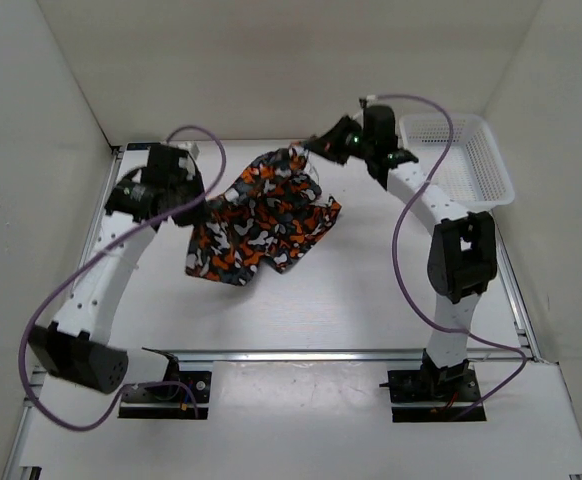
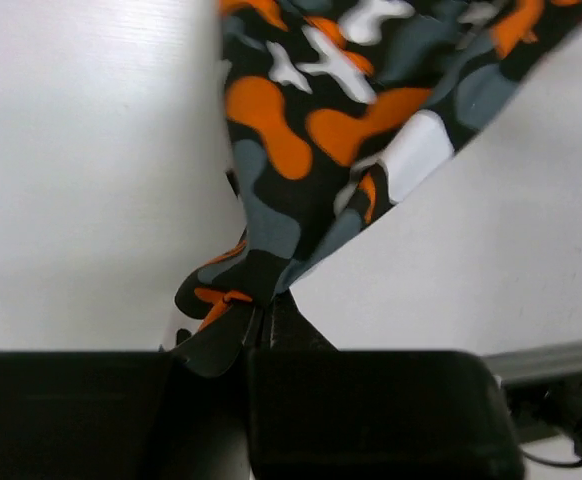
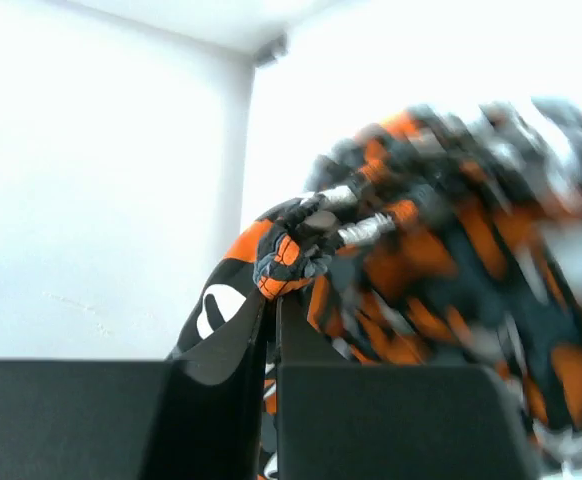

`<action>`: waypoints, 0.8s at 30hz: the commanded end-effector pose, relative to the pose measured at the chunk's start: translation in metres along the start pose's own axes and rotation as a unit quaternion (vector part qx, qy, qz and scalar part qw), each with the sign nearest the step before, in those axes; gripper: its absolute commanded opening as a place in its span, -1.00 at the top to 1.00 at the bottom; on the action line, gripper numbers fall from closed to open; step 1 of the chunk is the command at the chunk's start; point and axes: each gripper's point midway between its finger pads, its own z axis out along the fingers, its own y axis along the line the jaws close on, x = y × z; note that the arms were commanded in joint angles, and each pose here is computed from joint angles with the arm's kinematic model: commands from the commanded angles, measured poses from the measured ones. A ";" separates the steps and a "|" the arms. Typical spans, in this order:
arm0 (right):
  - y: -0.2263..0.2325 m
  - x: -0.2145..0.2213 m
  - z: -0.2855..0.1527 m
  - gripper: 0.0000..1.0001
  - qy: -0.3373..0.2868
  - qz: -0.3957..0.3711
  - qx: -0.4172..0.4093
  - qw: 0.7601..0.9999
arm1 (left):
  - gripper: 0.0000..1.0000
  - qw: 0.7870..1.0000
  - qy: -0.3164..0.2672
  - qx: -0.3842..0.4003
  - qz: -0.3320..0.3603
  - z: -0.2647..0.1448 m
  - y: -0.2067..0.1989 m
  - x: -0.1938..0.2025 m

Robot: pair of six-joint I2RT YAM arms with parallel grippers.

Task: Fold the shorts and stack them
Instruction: Flatten the shorts out

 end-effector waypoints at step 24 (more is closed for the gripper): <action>-0.161 0.132 -0.283 1.00 -0.077 -0.047 0.298 0.950 | -0.85 0.989 0.097 0.095 -0.051 0.006 -0.038 0.118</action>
